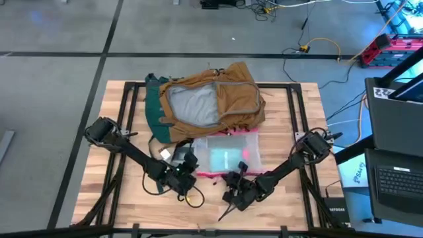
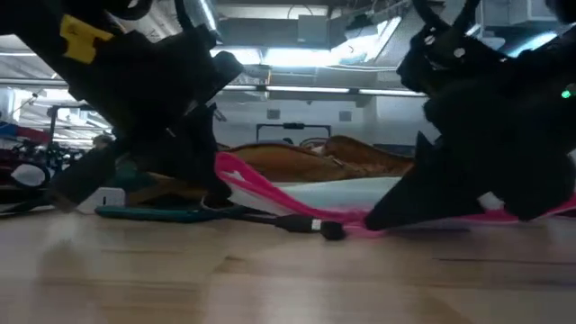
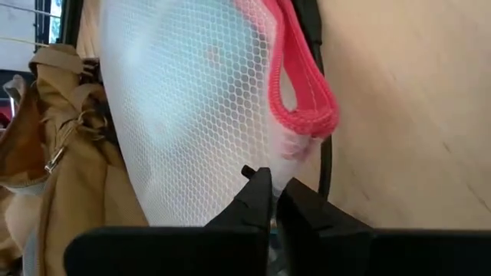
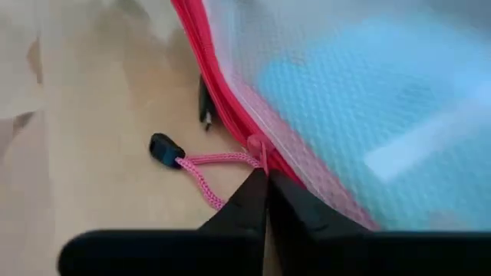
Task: Unpack backpack
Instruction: Open the pink zipper pouch
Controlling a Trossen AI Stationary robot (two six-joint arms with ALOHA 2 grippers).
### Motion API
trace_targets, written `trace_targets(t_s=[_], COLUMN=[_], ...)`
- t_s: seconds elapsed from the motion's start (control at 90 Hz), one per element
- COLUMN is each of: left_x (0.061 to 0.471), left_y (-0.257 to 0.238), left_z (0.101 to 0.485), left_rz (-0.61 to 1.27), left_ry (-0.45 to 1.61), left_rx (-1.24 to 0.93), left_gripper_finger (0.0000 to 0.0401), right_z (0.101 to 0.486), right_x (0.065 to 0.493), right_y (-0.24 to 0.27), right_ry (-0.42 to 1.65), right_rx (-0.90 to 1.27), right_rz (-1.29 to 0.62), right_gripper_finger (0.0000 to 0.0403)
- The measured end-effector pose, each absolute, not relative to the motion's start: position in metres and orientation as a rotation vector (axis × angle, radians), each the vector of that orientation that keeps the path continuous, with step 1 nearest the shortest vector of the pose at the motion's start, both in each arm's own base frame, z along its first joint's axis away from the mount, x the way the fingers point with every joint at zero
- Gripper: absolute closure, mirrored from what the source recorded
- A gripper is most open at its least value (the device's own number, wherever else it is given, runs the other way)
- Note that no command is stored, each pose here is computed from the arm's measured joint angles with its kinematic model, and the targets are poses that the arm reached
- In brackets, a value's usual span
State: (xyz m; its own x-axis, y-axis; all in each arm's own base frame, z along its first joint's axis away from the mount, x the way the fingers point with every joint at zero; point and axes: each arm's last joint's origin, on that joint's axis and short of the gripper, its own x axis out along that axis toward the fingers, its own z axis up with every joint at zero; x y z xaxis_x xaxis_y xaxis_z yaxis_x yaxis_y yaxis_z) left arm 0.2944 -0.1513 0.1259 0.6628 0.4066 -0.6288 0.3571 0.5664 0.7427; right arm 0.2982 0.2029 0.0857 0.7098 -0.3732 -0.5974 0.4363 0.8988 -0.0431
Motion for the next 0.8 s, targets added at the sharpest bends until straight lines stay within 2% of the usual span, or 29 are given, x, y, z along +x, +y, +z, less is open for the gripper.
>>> trace_targets(t_s=[0.2, 0.456, 0.8], left_x=[0.294, 0.295, 0.296], left_y=[-0.152, -0.152, -0.153], left_z=[0.126, 0.126, 0.127], left_rz=[0.033, 0.032, 0.037], left_ry=[0.885, 0.876, 0.861], left_rx=[1.007, 1.006, 1.003], left_gripper_finger=[0.0401, 0.0401, 0.0401], right_z=[0.099, 0.111, 0.11], right_x=[0.29, 0.267, 0.235], right_y=[0.218, 0.233, 0.235], right_ry=[0.656, 0.626, 0.58], right_rx=[0.053, -0.033, 0.046], right_rz=[-0.456, -0.564, -0.69], right_gripper_finger=[0.0403, 0.0403, 0.0403])
